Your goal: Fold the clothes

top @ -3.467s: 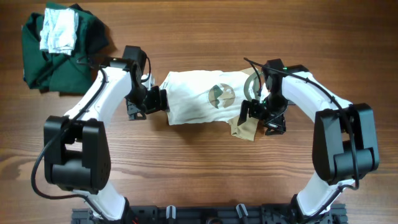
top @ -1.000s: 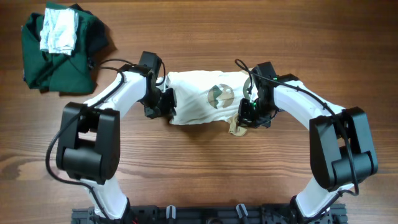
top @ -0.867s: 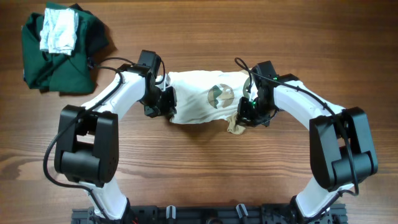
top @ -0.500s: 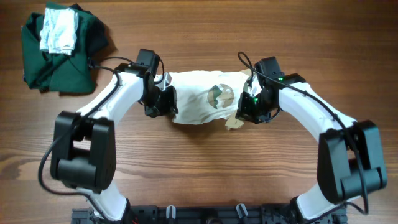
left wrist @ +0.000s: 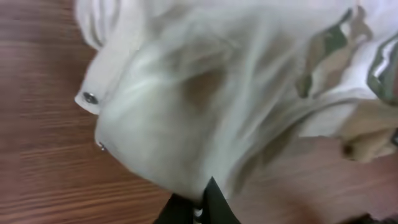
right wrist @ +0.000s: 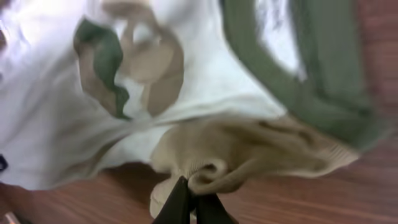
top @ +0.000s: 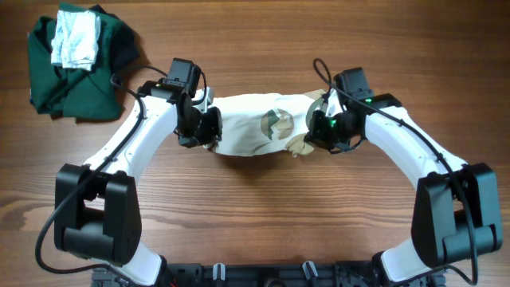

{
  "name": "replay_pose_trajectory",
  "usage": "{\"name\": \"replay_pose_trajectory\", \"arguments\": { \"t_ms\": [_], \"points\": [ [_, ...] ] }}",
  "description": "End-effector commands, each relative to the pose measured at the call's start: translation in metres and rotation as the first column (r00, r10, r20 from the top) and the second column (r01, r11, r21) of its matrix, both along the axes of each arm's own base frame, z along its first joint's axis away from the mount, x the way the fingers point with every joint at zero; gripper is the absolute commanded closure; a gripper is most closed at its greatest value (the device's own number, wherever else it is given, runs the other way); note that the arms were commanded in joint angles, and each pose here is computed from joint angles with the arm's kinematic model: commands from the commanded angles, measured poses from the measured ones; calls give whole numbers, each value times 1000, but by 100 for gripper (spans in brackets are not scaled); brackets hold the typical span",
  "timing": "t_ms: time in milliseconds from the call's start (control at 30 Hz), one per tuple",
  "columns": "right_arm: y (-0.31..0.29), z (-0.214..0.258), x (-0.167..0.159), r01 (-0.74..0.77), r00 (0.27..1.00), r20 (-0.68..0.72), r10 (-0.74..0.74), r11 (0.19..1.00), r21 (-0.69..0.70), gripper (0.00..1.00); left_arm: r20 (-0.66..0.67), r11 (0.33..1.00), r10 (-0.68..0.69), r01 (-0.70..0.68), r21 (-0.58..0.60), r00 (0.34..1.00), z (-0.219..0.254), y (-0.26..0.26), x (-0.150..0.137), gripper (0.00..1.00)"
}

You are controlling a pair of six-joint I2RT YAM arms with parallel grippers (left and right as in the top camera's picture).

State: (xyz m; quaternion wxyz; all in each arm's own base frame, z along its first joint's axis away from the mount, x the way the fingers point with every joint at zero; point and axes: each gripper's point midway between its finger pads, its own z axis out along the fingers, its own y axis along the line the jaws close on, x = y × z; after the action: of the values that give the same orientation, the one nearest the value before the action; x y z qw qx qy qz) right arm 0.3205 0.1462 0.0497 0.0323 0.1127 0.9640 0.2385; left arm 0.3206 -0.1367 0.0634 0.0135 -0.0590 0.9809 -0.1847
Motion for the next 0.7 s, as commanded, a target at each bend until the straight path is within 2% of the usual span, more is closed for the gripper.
{"name": "replay_pose_trajectory", "arguments": {
  "t_ms": [0, 467, 600, 667],
  "points": [
    [7, 16, 14, 8, 998, 63, -11, 998, 55, 96, 71, 995, -6, -1, 99, 997, -1, 15, 11, 96],
    [14, 29, 46, 3, 978, 207, -22, 996, 90, 96, 238, 991, 7, -39, 131, 971, 6, 19, 50, 92],
    [15, 33, 53, 0, 970, 243, -24, 995, 97, 96, 279, 992, 10, -45, 119, 960, 10, 17, 60, 82],
    [14, 34, 58, 9, 965, 261, -33, 996, 93, 96, 295, 992, 11, -47, 115, 955, 10, 16, 65, 82]
  ]
}}
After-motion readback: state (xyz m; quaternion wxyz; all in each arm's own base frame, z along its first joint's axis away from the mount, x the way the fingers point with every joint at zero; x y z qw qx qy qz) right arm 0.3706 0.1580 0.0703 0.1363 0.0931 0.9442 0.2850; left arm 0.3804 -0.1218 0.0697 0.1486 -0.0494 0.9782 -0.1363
